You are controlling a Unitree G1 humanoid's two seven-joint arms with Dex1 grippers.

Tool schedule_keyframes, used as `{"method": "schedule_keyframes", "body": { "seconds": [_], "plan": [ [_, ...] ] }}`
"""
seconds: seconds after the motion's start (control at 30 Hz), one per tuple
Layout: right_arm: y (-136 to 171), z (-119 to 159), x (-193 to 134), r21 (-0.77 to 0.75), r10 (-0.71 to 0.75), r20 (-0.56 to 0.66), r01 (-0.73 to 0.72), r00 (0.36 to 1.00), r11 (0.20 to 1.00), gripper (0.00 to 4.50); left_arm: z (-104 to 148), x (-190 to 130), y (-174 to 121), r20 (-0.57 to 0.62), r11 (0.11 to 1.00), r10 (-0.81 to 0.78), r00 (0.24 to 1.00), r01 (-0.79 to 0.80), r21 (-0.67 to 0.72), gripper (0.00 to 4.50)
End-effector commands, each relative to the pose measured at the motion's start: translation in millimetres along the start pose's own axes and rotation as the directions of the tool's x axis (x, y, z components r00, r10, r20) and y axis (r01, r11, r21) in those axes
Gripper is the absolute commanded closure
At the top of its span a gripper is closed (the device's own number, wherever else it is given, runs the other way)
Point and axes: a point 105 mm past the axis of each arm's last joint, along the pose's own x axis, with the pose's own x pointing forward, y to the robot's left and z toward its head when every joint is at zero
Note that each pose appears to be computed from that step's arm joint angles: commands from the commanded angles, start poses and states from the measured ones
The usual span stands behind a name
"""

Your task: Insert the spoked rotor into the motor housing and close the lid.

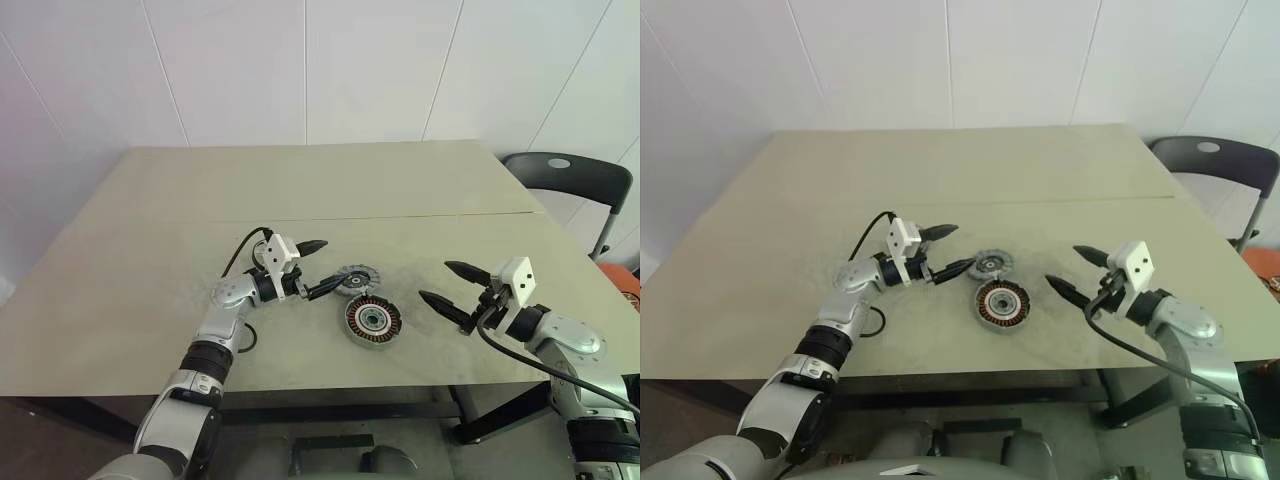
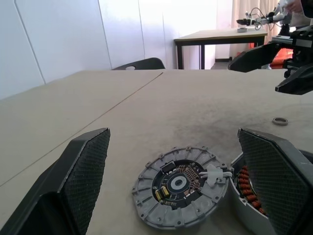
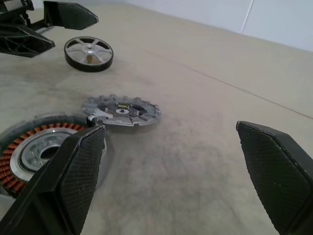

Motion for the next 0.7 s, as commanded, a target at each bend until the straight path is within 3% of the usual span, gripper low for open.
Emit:
{"method": "schedule_keyframes", "body": {
  "seconds": [0.03, 0.3, 0.7],
  "plan": [
    [-10, 3, -13, -0.034, -0.035, -0.012, 0.035, 0.999, 0.999, 0.00, 12, 5, 3, 0.023, 0.999, -0.011, 1.000, 0.010, 0.048, 0.04],
    [-12, -43, -47, 0.047, -0.047, -0.203, 0.057, 0.978, 0.997, 0.00, 8, 5, 2, 0.017, 0.999, -0.010, 1.000, 0.010, 0.038, 0.04],
    [-8, -82, -59, 0.176, -0.053, -0.254, 0.101, 0.966, 0.979, 0.00, 6, 7, 0, 0.005, 0.999, -0.019, 1.000, 0.019, 0.045, 0.04]
  ]
}}
